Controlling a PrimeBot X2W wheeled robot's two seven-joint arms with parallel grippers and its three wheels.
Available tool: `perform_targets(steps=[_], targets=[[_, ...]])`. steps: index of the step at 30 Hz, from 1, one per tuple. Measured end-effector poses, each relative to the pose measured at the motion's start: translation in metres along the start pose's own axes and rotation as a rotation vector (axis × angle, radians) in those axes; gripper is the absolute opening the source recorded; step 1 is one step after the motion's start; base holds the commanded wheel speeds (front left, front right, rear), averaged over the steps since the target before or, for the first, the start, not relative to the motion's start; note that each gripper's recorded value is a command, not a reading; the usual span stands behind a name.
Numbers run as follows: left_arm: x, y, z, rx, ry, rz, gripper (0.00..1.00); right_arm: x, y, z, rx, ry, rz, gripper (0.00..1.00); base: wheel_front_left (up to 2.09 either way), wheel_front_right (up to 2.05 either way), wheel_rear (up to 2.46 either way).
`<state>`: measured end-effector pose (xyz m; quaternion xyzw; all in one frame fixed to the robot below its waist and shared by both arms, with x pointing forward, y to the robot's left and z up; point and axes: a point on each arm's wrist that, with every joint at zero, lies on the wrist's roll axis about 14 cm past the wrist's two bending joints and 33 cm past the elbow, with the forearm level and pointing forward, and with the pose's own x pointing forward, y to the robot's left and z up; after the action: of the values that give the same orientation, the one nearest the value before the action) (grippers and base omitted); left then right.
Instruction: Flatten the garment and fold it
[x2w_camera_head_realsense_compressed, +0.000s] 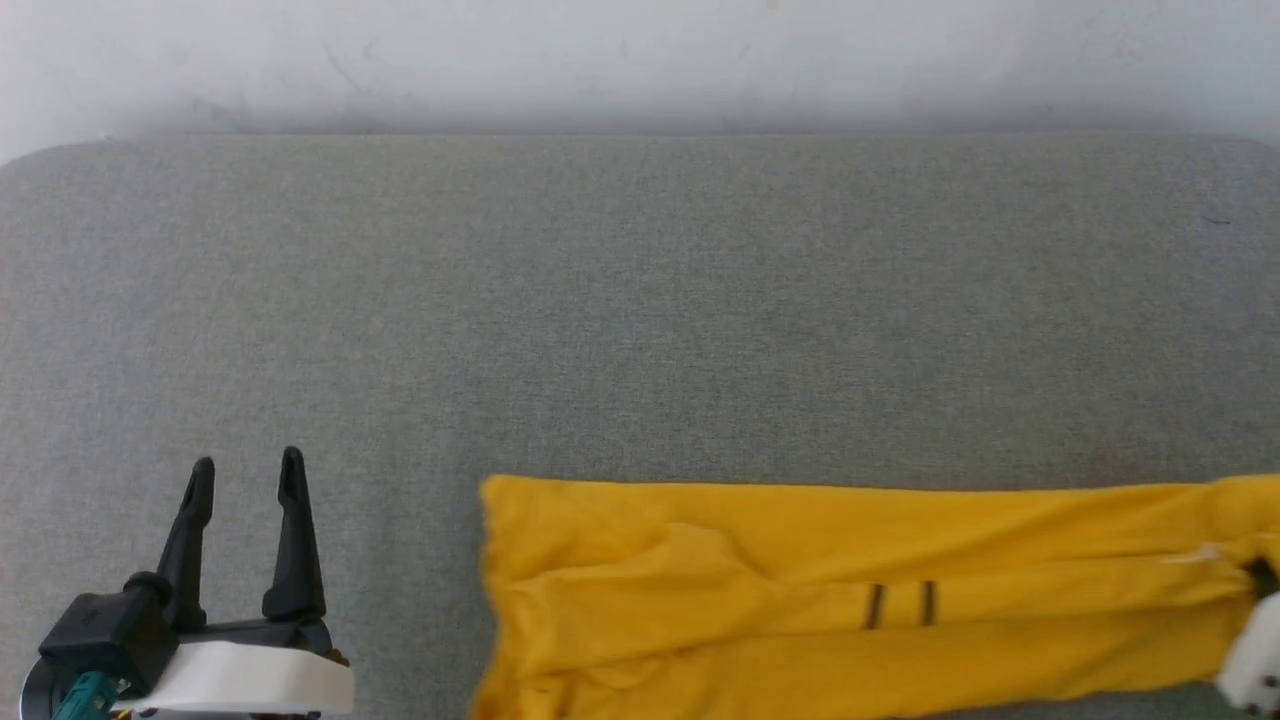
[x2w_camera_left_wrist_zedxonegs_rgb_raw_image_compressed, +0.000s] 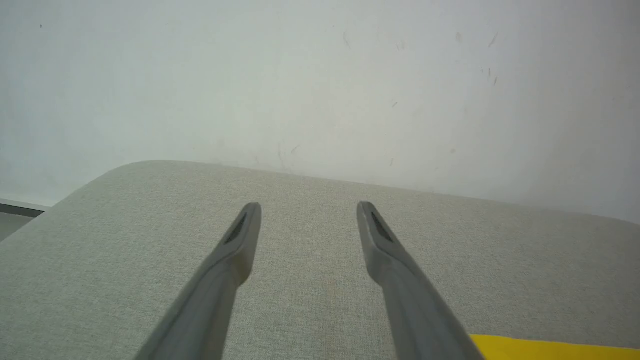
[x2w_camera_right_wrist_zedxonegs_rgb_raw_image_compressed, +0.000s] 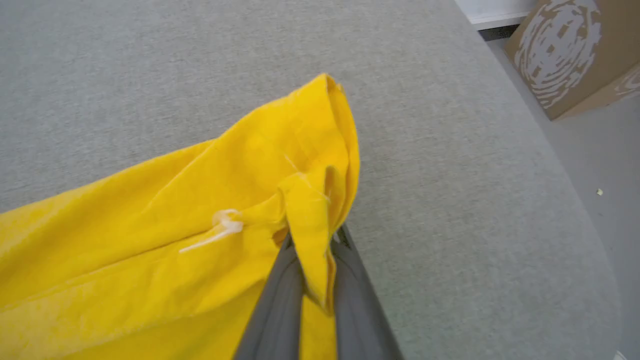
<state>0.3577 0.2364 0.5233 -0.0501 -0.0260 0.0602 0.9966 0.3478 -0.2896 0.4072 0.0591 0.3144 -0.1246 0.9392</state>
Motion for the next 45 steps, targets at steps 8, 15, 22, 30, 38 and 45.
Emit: perform_targets(steps=[8, 15, 22, 30, 38, 45], targets=[[-0.003, -0.003, -0.002, 0.000, 0.006, -0.006, 1.00, -0.015, -0.068, 0.007, -0.039, -0.009, -0.192, 0.00, 0.00, 0.00, 0.00], [-0.013, -0.003, -0.005, -0.003, 0.017, -0.007, 1.00, -0.017, 0.012, -0.009, 0.000, 0.024, 0.051, 0.00, 0.00, 0.00, 0.00], [-0.018, -0.002, -0.004, -0.016, 0.022, 0.003, 1.00, -0.048, 0.126, -0.018, -0.031, 0.067, 0.420, 0.00, 0.00, 0.00, 0.00], [-0.023, 0.000, -0.007, -0.025, 0.032, 0.012, 1.00, -0.097, 0.236, -0.012, -0.125, 0.053, 0.781, 0.00, 0.00, 0.00, 0.00], [-0.025, 0.004, -0.014, -0.052, 0.056, 0.035, 1.00, -0.117, 0.299, -0.020, -0.195, 0.077, 0.987, 0.00, 0.00, 0.00, 0.00], [-0.025, 0.013, -0.019, -0.054, 0.070, 0.064, 1.00, -0.093, 0.308, -0.047, -0.234, 0.154, 0.973, 0.00, 0.00, 0.00, 0.00]])
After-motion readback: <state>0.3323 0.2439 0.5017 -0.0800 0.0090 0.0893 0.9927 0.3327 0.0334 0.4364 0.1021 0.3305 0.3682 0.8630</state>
